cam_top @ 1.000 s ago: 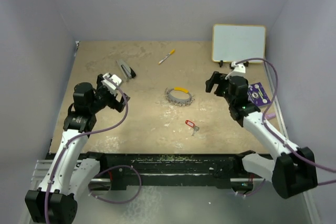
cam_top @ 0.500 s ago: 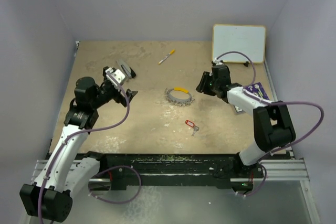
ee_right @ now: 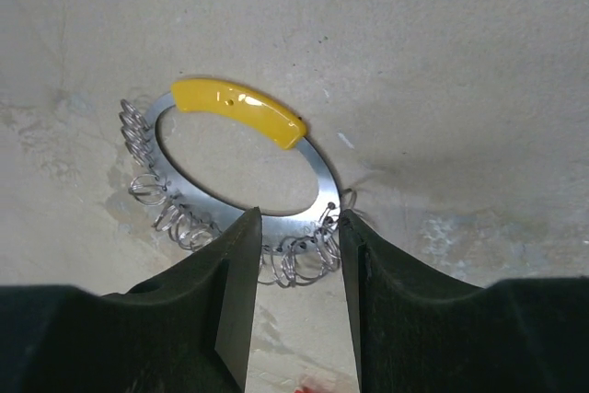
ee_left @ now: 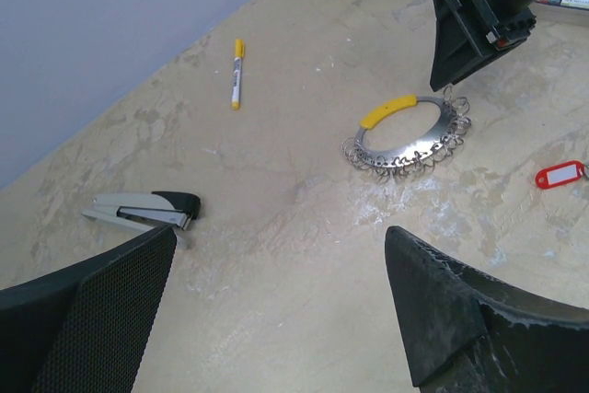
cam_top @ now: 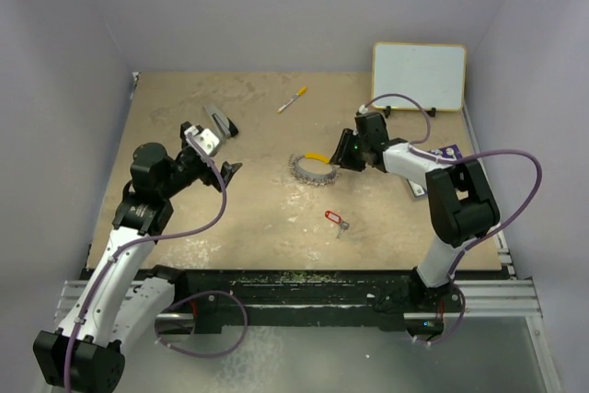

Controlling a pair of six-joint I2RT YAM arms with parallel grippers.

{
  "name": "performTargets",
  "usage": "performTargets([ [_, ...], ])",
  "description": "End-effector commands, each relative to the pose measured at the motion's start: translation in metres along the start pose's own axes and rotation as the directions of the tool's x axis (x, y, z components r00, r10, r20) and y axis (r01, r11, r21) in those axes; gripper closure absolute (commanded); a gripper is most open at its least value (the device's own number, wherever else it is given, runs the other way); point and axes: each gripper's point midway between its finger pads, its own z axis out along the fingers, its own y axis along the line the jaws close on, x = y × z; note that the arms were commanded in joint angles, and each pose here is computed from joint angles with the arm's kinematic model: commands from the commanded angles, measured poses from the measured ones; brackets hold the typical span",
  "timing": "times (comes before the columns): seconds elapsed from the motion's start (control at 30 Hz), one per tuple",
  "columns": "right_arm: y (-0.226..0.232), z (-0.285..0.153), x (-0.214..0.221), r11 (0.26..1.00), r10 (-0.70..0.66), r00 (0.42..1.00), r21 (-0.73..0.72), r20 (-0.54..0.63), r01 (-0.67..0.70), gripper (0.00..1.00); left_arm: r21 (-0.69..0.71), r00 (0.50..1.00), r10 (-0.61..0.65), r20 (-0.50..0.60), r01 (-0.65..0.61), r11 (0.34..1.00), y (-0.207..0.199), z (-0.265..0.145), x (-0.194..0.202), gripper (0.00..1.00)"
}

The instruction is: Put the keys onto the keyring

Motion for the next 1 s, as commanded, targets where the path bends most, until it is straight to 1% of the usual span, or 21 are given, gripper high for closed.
performTargets([
  [0.0,0.015,0.001,-0.011,1.000,0.008,1.000,-0.011,0.018,-0.008,0.57,-0.016,0.998,0.032,0.059,-0.031,0.999,0.001,-0.001,-0.013,0.02],
  [0.13,0.009,0.006,-0.008,1.000,0.009,1.000,0.024,0.004,-0.009,0.58,-0.021,0.998,0.038,0.058,-0.037,0.999,0.002,-0.001,-0.011,0.02],
  [0.3,0.000,0.000,-0.009,0.996,0.010,1.000,0.084,0.012,-0.011,0.61,-0.027,0.997,0.043,0.067,-0.041,0.999,0.003,-0.001,-0.011,0.02],
  [0.57,0.002,-0.024,-0.027,0.994,0.003,0.995,0.111,0.096,-0.014,0.60,-0.023,0.997,0.042,0.058,-0.041,0.999,0.001,0.000,-0.005,0.02],
  [0.8,-0.004,-0.013,-0.013,0.993,-0.003,0.999,0.121,0.037,-0.001,0.65,-0.016,0.997,0.040,0.064,-0.039,0.999,-0.001,0.000,-0.003,0.02],
  [0.87,-0.004,-0.012,-0.013,0.991,-0.046,0.998,0.125,0.033,0.041,0.67,-0.016,0.997,0.042,0.065,-0.041,0.999,-0.001,0.000,-0.003,0.02],
  [0.97,-0.007,-0.018,-0.019,0.972,-0.176,0.983,0.166,0.045,0.167,0.67,-0.022,0.997,0.054,0.059,-0.053,0.998,0.000,-0.001,-0.002,0.02],
])
